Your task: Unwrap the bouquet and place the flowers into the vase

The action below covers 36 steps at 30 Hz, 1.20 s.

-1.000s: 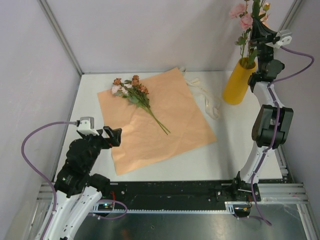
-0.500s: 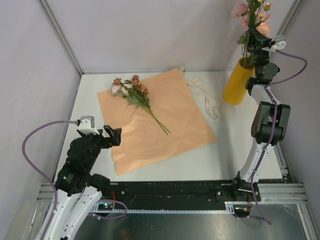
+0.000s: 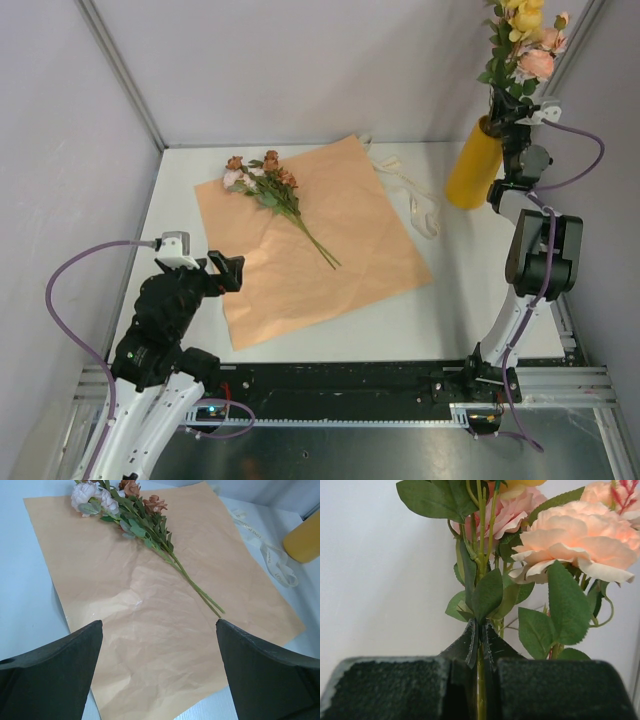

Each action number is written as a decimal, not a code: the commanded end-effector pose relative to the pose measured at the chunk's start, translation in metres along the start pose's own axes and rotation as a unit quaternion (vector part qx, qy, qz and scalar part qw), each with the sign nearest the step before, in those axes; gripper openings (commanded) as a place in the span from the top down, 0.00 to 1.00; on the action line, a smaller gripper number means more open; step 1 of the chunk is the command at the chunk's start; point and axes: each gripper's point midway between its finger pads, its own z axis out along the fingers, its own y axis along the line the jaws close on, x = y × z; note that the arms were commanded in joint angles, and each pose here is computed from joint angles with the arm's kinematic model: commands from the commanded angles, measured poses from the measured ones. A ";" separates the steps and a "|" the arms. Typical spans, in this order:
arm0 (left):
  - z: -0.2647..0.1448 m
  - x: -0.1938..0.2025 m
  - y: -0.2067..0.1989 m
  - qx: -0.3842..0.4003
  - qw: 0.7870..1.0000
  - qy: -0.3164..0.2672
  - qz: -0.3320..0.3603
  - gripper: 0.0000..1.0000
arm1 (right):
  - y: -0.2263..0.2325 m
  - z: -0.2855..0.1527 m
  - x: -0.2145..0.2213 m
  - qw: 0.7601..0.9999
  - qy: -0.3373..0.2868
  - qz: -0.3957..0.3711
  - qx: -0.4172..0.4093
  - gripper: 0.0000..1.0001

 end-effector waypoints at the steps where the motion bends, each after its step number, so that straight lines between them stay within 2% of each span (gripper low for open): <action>1: -0.005 -0.018 -0.005 0.010 1.000 -0.023 0.001 0.00 | 0.019 0.001 -0.082 0.993 -0.111 -0.044 -0.017 0.99; 6: -0.006 -0.018 -0.005 0.012 1.000 -0.024 0.001 0.00 | 0.024 -0.011 -0.088 0.993 -0.105 -0.044 -0.009 0.94; 15: -0.006 -0.019 -0.008 0.020 1.000 -0.024 0.000 0.00 | 0.018 -0.034 -0.079 0.998 -0.054 -0.015 0.033 0.62; 23: -0.007 -0.019 -0.009 0.023 0.999 -0.025 -0.001 0.00 | 0.017 -0.051 -0.069 0.997 0.030 0.003 0.068 0.46; 27: -0.008 -0.019 -0.009 0.022 0.999 -0.027 -0.002 0.00 | 0.015 -0.057 -0.068 0.993 0.074 0.000 0.095 0.46; 31: -0.008 -0.020 -0.010 0.024 0.999 -0.027 -0.002 0.00 | 0.007 -0.064 -0.049 0.982 0.142 0.001 0.123 0.52; 36: -0.009 -0.020 -0.010 0.024 0.999 -0.029 -0.005 0.00 | -0.001 -0.084 -0.024 0.964 0.213 0.010 0.159 0.54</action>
